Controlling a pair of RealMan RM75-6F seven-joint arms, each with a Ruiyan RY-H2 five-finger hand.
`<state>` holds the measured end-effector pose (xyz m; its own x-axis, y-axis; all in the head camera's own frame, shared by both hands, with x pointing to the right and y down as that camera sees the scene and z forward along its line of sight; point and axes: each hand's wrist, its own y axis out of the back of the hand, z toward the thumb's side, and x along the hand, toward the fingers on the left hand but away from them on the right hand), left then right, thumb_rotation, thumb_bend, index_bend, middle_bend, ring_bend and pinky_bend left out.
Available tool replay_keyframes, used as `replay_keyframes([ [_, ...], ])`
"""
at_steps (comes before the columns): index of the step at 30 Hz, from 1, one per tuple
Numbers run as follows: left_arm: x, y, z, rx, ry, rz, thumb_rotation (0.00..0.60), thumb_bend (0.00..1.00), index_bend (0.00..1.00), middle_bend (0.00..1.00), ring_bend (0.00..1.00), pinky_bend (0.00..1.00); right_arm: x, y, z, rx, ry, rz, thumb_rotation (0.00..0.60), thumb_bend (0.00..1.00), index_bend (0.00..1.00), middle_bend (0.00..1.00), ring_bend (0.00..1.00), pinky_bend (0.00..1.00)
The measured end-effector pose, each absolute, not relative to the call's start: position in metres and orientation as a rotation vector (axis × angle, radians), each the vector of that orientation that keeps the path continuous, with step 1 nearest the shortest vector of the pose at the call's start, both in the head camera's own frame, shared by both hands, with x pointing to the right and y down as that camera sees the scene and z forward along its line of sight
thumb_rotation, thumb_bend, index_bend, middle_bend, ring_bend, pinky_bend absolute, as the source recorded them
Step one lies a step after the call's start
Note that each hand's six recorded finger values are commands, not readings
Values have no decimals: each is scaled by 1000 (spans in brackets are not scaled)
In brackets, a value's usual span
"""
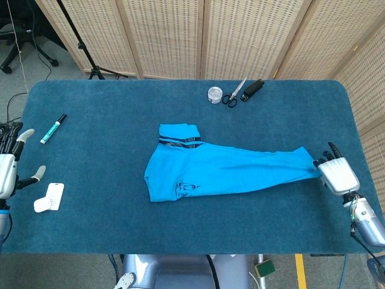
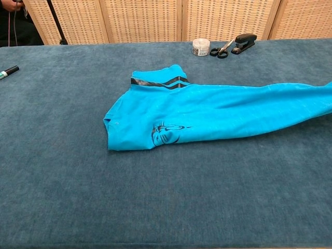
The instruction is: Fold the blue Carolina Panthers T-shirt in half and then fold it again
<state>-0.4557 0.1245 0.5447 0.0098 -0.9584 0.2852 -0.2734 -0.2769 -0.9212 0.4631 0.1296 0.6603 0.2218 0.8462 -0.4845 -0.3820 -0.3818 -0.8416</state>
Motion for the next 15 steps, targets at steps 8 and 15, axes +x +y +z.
replay_keyframes([
  [8,-456,124,545,-1620,1286,-1306,600,280,0,0,0,0,509,136,658,-1376,-561,1549,600,569,681,587,304,87],
  [15,-454,125,548,-1631,1275,-1306,600,280,0,0,0,0,546,151,661,-1356,-592,1678,600,569,681,587,304,87],
])
